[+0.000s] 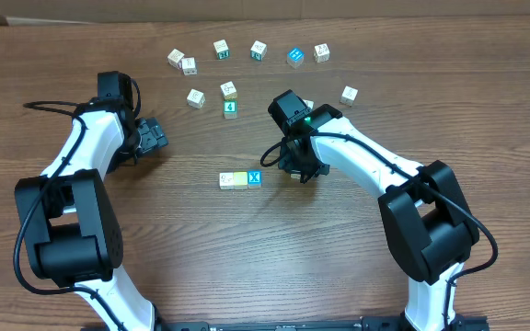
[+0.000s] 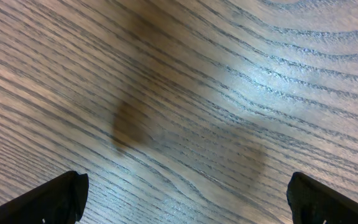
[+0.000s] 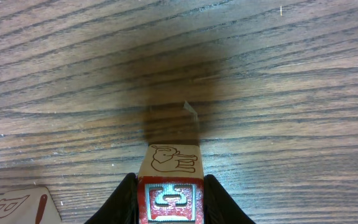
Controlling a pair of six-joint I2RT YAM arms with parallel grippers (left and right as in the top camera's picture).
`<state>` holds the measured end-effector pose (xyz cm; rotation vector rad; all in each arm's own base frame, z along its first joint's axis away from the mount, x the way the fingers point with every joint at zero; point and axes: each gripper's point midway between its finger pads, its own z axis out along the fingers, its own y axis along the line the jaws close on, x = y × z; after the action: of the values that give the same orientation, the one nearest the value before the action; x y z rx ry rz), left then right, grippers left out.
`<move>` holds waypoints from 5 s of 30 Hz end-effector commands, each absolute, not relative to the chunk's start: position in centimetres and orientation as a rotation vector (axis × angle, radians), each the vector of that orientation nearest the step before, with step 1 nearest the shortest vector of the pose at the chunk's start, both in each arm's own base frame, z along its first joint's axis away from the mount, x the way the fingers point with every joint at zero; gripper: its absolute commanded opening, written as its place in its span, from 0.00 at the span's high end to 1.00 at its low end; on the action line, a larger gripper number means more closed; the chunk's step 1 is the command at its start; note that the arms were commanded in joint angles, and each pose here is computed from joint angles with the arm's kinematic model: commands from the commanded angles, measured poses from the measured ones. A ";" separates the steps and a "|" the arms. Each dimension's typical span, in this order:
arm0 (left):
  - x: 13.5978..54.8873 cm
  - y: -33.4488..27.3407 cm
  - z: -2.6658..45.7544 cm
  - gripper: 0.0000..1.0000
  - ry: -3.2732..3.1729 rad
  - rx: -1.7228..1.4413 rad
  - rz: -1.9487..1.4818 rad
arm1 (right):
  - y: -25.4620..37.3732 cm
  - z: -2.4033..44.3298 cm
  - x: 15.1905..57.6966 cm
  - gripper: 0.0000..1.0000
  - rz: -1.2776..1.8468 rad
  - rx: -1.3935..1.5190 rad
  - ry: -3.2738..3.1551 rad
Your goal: Form a horizontal line
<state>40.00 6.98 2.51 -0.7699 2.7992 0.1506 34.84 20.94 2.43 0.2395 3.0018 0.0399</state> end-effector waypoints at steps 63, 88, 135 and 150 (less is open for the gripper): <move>39.9 7.1 2.4 0.00 2.812 -0.731 0.173 | 21.9 2.7 34.3 0.76 0.117 0.185 3.027; 39.9 7.1 2.4 0.00 2.811 -0.731 0.173 | 21.8 2.7 34.2 0.80 0.112 0.160 3.032; 40.0 7.0 2.4 0.00 2.812 -0.731 0.173 | 24.5 2.8 32.8 0.79 0.223 0.080 3.062; 39.9 7.1 2.4 0.00 2.812 -0.731 0.173 | 24.9 2.9 33.3 0.65 0.242 0.078 3.042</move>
<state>40.00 6.98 2.51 -0.7699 2.7992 0.1506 33.53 24.62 2.63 0.0889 3.0444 0.2294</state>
